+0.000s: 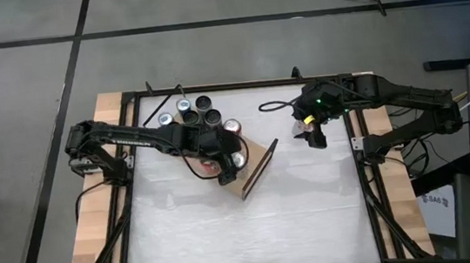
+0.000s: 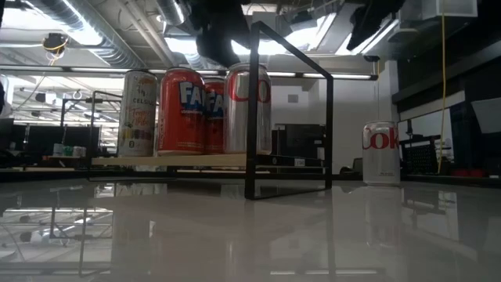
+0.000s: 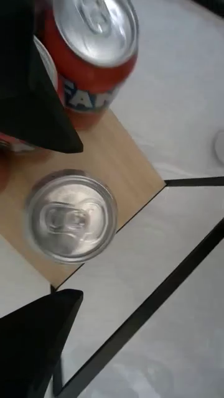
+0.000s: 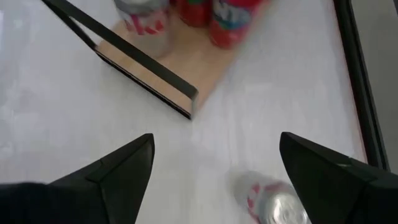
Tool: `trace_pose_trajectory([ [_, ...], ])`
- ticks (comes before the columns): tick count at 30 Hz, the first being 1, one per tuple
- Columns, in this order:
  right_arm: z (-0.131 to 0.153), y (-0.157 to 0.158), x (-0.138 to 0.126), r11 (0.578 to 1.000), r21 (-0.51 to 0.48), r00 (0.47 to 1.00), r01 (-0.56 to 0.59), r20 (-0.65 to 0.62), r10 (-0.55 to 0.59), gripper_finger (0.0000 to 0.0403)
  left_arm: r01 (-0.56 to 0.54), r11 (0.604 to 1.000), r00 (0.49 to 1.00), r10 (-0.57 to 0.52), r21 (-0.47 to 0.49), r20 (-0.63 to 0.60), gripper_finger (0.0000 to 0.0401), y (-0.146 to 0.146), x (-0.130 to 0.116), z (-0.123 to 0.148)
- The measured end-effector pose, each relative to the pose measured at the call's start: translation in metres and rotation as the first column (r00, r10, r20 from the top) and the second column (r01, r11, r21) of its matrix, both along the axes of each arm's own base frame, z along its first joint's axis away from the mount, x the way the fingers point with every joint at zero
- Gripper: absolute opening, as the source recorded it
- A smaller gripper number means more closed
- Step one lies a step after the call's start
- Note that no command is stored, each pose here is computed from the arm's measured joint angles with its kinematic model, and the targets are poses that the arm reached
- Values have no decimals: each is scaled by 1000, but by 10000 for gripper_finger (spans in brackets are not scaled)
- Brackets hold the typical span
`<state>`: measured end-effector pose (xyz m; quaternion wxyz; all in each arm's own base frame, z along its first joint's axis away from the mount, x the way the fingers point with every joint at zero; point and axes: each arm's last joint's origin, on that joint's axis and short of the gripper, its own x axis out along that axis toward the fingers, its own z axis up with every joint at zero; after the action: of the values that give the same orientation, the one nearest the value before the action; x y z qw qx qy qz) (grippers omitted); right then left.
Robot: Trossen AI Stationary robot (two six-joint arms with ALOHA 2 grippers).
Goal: Place canned beverage on shelf
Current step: Put the red-silver soda can aligned with the red-silver soda can on the shelf
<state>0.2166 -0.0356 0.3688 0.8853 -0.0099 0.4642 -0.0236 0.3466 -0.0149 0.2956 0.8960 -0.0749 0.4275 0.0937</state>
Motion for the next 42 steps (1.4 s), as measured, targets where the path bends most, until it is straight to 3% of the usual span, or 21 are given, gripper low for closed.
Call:
trace_pose_trajectory([
  [5, -2, -18, -7, 996, 10, 996, 89, -32, -89, 344, -1, 1000, 999, 1, -1, 42, 368, 1, -14, 18],
  [14, -6, -44, -22, 987, 70, 986, 142, -95, -135, 344, -14, 1000, 981, 13, 3, 194, 368, 4, -55, 67],
  [24, -5, -47, -23, 984, 123, 990, 132, -73, -123, 344, -108, 987, 956, 70, 120, 283, 368, -3, -108, 103],
  [30, -5, -46, -23, 982, 145, 992, 117, -67, -109, 344, -116, 979, 959, 67, 168, 275, 368, -16, -126, 100],
  [34, -5, -47, -23, 983, 139, 991, 122, -68, -113, 344, -129, 981, 952, 83, 142, 293, 368, -17, -144, 85],
  [42, -5, -48, -24, 984, 93, 986, 150, -87, -142, 344, -164, 983, 875, 107, 81, 471, 368, -4, -194, 50],
])
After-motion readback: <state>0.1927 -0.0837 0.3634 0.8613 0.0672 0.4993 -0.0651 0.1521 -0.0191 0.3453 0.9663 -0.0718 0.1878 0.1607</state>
